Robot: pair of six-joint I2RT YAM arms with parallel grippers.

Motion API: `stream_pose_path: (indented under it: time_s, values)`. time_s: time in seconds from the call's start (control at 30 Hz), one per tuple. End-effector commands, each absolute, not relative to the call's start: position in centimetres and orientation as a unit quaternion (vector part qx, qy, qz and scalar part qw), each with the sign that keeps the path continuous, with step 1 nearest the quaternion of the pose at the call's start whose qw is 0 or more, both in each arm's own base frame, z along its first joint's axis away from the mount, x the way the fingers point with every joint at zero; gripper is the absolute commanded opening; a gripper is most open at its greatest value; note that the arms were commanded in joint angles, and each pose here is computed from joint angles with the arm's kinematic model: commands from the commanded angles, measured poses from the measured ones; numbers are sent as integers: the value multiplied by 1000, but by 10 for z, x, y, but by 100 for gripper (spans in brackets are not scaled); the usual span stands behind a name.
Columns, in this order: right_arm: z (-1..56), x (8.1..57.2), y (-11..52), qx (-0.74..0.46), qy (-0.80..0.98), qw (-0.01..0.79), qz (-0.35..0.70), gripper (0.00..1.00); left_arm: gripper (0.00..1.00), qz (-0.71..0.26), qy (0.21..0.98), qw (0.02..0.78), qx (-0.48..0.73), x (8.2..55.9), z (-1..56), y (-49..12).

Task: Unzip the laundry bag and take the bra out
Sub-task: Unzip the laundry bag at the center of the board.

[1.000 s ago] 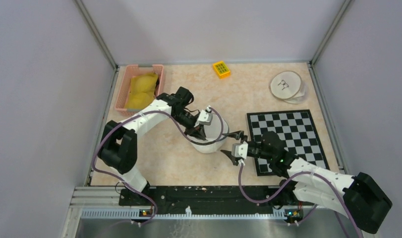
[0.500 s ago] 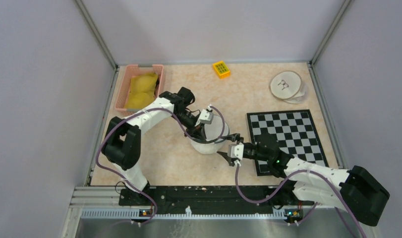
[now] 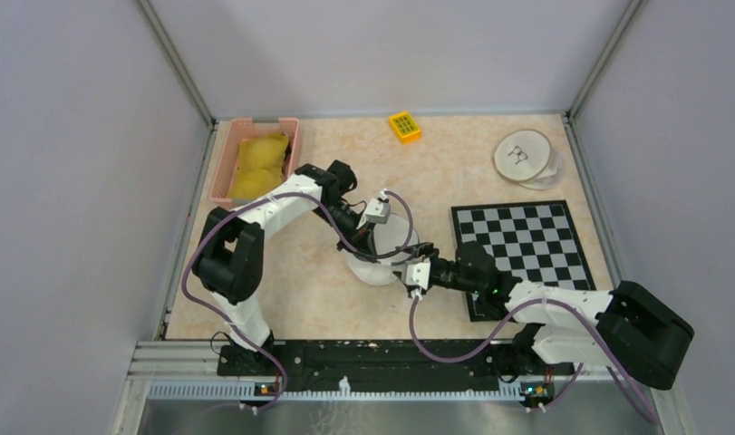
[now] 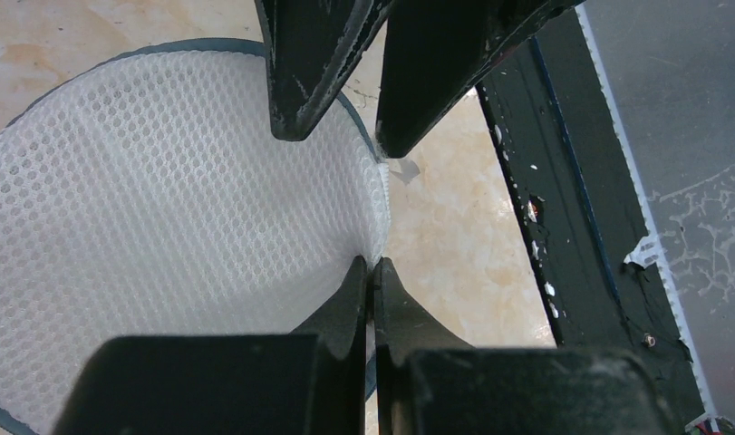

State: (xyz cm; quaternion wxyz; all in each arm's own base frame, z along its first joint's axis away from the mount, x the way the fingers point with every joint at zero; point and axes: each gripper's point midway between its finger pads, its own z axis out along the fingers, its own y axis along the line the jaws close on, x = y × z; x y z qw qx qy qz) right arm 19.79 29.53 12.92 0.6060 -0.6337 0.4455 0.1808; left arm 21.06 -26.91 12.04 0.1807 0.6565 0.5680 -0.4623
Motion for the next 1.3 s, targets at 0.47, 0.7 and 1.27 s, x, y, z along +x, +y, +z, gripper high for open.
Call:
stream_pose_path:
  time_s: [0.47, 0.7, 1.27]
  values:
    - [134, 210, 313, -648, 403, 627, 156, 46, 0, -502, 553, 172, 642, 206, 138, -276]
    - [136, 216, 321, -647, 403, 628, 156, 18, 6, -514, 555, 175, 630, 206, 146, -278]
    - [140, 204, 322, -615, 440, 606, 246, 0, 98, -404, 588, 418, 563, 221, 190, -240]
